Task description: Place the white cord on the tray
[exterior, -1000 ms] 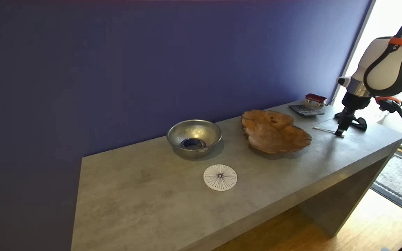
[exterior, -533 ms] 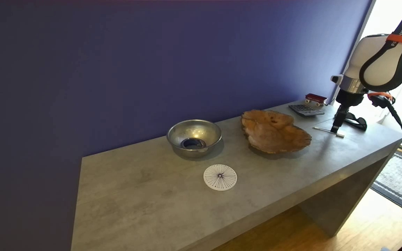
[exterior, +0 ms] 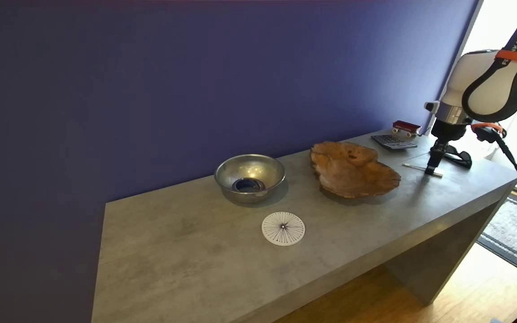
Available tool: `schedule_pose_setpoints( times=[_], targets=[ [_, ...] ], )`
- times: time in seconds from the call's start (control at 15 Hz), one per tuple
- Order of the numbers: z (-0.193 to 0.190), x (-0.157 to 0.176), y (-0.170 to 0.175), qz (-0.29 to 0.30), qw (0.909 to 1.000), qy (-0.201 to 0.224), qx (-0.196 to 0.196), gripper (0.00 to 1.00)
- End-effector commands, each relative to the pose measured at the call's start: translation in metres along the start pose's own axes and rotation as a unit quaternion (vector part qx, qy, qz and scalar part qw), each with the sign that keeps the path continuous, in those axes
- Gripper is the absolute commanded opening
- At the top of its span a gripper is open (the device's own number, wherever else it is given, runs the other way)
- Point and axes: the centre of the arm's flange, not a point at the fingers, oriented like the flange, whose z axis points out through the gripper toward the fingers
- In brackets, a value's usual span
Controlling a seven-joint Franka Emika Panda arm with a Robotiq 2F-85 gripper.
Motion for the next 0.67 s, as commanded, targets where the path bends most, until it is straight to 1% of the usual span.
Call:
schedule_pose_setpoints(
  times=[0.0, 0.27, 0.4, 0.47, 0.6],
  targets=[
    [0.0003, 0.0089, 0.0028, 0.008, 1.0000, -0.004, 0.002, 0.44],
    [0.0027, 0.0098, 0.0005, 0.010, 0.9999, -0.012, -0.001, 0.16],
    [0.0055, 0.0074, -0.0009, 0.012, 0.9997, -0.022, 0.000, 0.03],
    [0.0066, 0.0059, -0.0016, 0.012, 0.9996, -0.026, 0.000, 0.00],
    [0.0010, 0.0056, -0.0026, 0.015, 0.9997, -0.022, 0.000, 0.00]
  ],
)
